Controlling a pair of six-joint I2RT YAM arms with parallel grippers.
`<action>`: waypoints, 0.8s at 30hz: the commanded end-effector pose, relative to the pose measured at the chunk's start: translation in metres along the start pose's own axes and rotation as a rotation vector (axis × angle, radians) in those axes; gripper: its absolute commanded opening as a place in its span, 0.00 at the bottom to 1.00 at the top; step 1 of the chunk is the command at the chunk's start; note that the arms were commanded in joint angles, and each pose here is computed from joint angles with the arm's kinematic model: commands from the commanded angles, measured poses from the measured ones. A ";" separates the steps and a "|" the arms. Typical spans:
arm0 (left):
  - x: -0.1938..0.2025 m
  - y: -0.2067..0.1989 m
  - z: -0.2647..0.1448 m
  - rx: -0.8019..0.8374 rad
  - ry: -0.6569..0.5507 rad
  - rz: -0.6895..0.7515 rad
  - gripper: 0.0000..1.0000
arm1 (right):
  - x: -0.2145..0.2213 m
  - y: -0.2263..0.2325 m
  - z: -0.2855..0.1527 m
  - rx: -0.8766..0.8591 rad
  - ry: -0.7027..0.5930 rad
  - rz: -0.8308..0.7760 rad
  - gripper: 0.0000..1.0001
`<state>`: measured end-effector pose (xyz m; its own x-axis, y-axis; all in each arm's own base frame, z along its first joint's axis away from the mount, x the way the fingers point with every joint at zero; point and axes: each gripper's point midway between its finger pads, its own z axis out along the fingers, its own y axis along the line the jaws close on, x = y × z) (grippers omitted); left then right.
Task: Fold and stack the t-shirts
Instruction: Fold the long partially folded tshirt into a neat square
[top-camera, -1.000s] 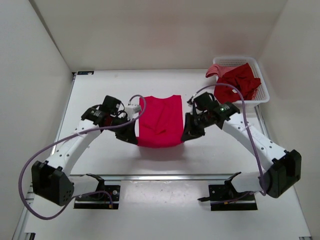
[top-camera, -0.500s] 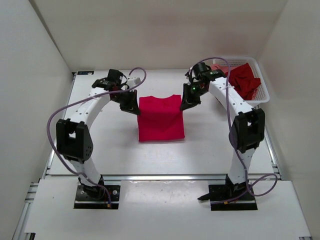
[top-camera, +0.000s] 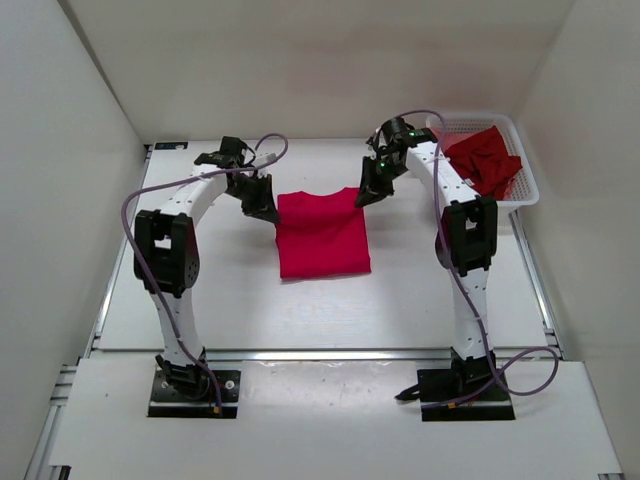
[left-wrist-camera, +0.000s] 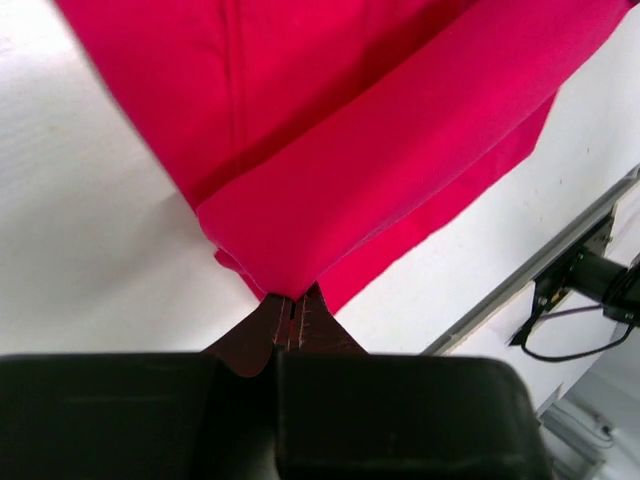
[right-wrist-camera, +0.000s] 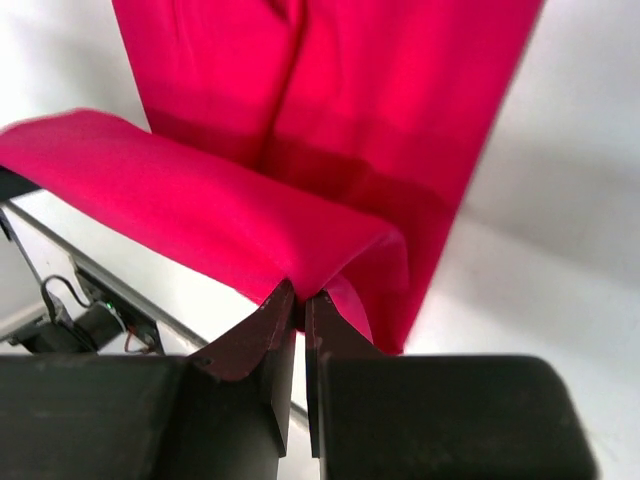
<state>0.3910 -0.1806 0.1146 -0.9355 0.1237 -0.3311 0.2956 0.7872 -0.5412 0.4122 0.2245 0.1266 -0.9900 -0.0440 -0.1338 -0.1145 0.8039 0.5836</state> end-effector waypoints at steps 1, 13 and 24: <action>-0.030 -0.004 -0.015 -0.004 -0.089 0.030 0.00 | -0.034 0.014 -0.018 -0.032 -0.097 -0.027 0.00; -0.061 0.029 0.007 -0.086 -0.129 0.017 0.29 | -0.083 -0.002 -0.005 -0.050 -0.192 0.021 0.53; -0.103 0.026 -0.042 -0.178 -0.305 0.191 0.98 | -0.070 0.000 -0.032 0.193 -0.248 -0.129 0.53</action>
<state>0.4891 -0.1425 0.1129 -0.8624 0.0558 -0.5031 0.2841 0.8759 -0.3899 0.5000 0.2061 0.1421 -0.9337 0.0572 -0.3534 -0.1308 0.8644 0.4856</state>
